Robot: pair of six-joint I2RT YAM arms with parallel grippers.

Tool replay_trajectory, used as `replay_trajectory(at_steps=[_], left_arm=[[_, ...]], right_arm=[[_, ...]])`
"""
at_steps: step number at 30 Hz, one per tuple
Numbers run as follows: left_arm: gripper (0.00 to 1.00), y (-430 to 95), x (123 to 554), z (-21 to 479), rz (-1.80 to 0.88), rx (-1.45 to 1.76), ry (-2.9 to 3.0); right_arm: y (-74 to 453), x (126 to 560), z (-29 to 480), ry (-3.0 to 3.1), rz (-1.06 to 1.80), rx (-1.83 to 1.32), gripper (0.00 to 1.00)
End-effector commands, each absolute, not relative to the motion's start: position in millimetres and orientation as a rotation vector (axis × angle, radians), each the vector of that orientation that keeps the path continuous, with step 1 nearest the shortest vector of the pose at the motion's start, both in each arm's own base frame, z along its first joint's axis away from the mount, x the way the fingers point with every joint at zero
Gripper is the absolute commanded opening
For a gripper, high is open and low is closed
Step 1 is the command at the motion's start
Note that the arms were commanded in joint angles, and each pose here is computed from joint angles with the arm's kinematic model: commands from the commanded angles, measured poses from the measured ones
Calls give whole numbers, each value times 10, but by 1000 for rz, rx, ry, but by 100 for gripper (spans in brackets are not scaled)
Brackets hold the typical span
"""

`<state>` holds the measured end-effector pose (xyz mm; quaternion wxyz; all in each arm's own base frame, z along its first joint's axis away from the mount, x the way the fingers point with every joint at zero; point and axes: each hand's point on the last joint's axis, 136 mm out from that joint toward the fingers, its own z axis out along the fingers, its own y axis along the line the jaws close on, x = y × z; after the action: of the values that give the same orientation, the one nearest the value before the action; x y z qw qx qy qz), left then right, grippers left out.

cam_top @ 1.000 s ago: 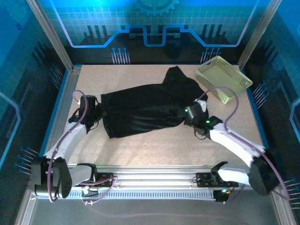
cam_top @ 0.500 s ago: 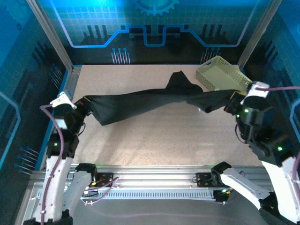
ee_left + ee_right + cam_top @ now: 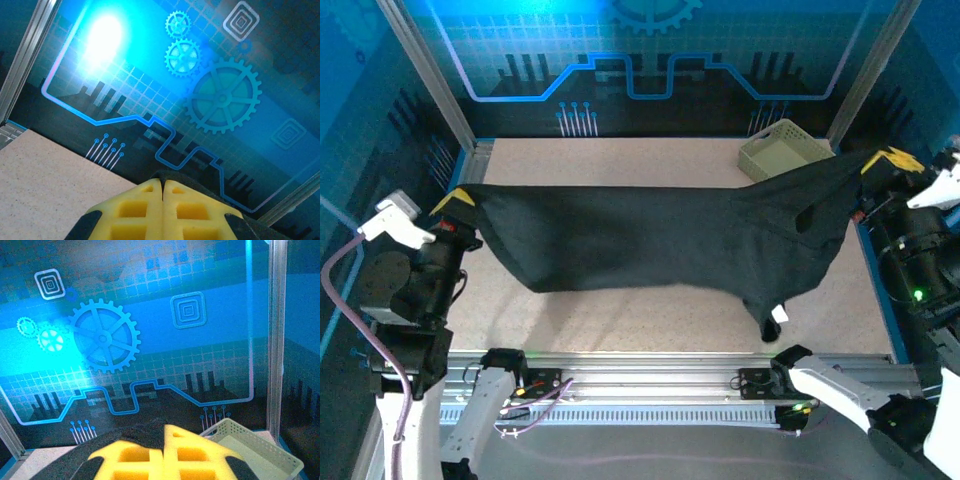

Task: Fold the inside-out t-shirt

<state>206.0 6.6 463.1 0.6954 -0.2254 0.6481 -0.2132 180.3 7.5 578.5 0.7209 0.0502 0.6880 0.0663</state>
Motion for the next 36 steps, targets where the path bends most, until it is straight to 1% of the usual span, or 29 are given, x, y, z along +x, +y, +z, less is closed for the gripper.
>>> replay_trajectory(at_steps=[1,6,10,13,16,20,25,29,31,33,36], left_arm=[[0,65,2420,4431,-422,-495,1572],[0,74,3063,4095,-400,-550,1728],[0,218,3591,3873,-318,-632,1812],[0,359,3920,3822,-280,-695,1818],[0,423,4251,3944,-330,-703,1787],[0,508,4564,4356,-386,-667,1723],[0,609,4673,5129,-487,-590,1576],[0,637,4544,5639,-532,-505,1452],[0,607,4436,5731,-537,-468,1420],[0,534,4347,5683,-548,-426,1418],[0,456,4254,5302,-587,-430,1455]], right_arm=[[233,2218,5755,1561,44,49,0],[424,2943,5487,1657,-92,6,0],[472,3557,5234,1747,-39,19,0],[511,3953,5152,1775,-6,10,0],[582,4269,5211,1751,36,-20,0],[552,4506,5559,1654,116,-5,0],[533,4548,6167,1467,240,-12,0],[516,4442,6522,1335,301,-35,0],[530,4386,6562,1325,311,-55,0],[555,4356,6473,1365,311,-72,0],[596,4385,6079,1497,322,-76,0]])
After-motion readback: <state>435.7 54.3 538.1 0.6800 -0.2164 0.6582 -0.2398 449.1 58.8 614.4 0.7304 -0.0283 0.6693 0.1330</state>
